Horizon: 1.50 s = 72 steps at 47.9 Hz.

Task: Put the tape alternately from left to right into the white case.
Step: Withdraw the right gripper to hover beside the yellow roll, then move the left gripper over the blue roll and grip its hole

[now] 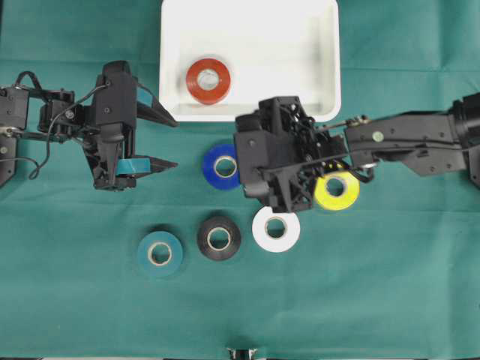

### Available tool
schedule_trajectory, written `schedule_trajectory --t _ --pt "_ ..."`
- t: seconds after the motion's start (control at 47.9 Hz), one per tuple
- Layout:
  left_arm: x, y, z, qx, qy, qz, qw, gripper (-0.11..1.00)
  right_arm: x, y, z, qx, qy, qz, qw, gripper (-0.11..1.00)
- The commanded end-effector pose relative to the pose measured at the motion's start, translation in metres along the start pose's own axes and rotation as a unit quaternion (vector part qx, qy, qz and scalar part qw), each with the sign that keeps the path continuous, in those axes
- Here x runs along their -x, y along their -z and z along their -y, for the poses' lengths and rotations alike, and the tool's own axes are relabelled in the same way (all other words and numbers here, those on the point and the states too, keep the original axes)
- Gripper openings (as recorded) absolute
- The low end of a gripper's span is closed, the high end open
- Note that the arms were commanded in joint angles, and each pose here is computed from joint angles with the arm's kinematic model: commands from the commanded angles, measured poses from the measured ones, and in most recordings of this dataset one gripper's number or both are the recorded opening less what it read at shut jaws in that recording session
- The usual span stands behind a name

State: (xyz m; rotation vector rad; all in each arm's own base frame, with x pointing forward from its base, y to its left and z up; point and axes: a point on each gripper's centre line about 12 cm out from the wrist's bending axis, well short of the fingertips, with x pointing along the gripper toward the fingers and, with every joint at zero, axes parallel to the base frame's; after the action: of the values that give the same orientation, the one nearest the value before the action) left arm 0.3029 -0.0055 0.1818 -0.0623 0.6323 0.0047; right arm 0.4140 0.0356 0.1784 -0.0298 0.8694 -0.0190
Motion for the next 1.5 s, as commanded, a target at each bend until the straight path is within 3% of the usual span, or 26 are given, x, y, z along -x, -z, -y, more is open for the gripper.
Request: schedule_trajectory --t 0.0,0.501,0.898,1.148,1.482 --pt "0.002 -0.006 0.001 0.001 0.002 0.008 1.0000 0.89 0.015 -0.007 -0.005 -0.004 -0.008 0.020 0.9998 0.74" --pt "0.002 -0.006 0.001 0.001 0.002 0.004 1.0000 0.89 0.026 0.030 -0.012 -0.045 -0.015 -0.007 0.9989 0.74" --pt "0.002 -0.009 0.007 -0.003 0.009 0.009 0.9999 0.89 0.026 0.030 -0.012 -0.044 -0.014 -0.008 0.9989 0.74" --pt "-0.010 -0.006 0.014 0.016 0.016 -0.008 0.9997 0.89 0.026 0.030 -0.012 -0.043 -0.014 -0.008 0.9989 0.74" --pt "-0.034 -0.011 0.027 0.005 0.029 -0.024 0.9993 0.89 0.026 0.030 -0.012 -0.043 -0.014 -0.008 0.9989 0.74"
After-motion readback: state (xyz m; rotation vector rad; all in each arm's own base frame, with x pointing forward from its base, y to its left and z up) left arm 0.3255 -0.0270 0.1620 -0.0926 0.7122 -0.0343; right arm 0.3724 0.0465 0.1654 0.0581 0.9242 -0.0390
